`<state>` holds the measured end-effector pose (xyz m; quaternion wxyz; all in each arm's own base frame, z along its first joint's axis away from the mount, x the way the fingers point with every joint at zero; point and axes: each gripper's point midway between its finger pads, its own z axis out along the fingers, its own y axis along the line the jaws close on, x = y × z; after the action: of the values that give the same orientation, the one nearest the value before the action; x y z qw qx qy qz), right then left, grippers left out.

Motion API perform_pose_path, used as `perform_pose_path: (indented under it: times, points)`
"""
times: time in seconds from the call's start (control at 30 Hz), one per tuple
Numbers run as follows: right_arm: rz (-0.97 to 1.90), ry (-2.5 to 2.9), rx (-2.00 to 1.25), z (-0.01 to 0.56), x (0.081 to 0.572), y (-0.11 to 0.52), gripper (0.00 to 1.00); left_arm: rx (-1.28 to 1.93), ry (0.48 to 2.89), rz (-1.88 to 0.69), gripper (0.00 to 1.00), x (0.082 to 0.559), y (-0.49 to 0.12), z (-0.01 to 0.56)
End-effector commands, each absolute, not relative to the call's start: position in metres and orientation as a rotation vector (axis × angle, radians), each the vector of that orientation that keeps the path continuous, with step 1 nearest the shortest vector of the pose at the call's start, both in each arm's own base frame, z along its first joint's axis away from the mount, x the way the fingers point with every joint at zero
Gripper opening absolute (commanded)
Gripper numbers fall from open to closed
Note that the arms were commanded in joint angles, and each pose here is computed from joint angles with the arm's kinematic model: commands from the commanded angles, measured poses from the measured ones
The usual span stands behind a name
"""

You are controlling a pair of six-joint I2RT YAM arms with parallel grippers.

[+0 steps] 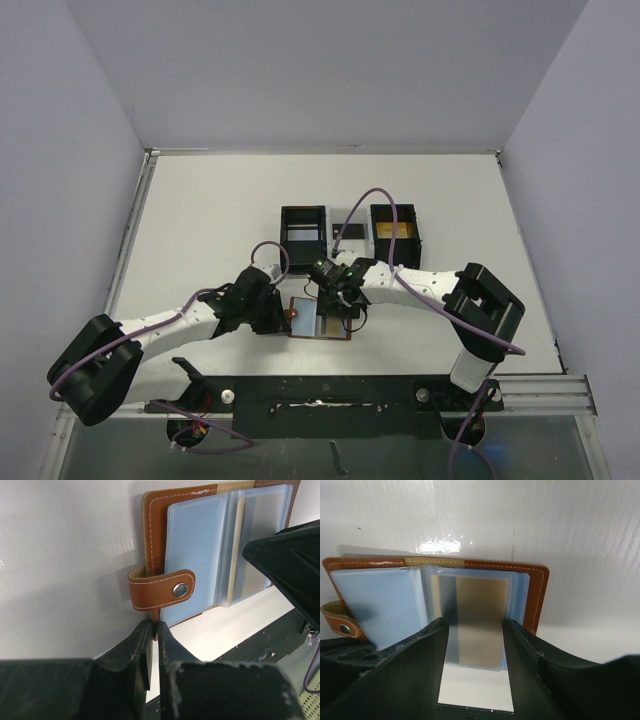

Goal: Take the credit cards out of the card holder

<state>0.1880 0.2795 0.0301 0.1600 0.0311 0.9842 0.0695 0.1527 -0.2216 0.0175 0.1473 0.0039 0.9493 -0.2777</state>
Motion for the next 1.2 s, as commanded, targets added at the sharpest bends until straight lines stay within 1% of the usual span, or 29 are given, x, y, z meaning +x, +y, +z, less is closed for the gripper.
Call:
perform_pose_path:
  times: [0.0,0.3,0.53,0.67,0.8,1.17]
  points:
    - [0.204,2.811,0.094,0.026,0.188,0.283,0.49,0.027,2.681,-0.841,0.04,0.158,-0.228,0.027]
    - [0.208,2.773,0.095,0.042,0.194,0.283,0.52,0.028,2.686,-0.836,0.04,0.158,-0.228,0.026]
    - [0.197,2.811,0.093,0.027,0.187,0.281,0.52,0.032,2.685,-0.842,0.04,0.158,-0.229,0.026]
    - [0.269,2.817,0.075,0.025,0.186,0.292,0.51,0.035,2.687,-0.849,0.04,0.157,-0.23,0.026]
    - [0.407,2.771,0.033,0.039,0.193,0.311,0.49,0.038,2.684,-0.866,0.04,0.156,-0.232,0.026]
    - [0.54,2.715,0.013,0.06,0.198,0.325,0.48,0.044,2.688,-0.87,0.03,0.155,-0.234,0.025]
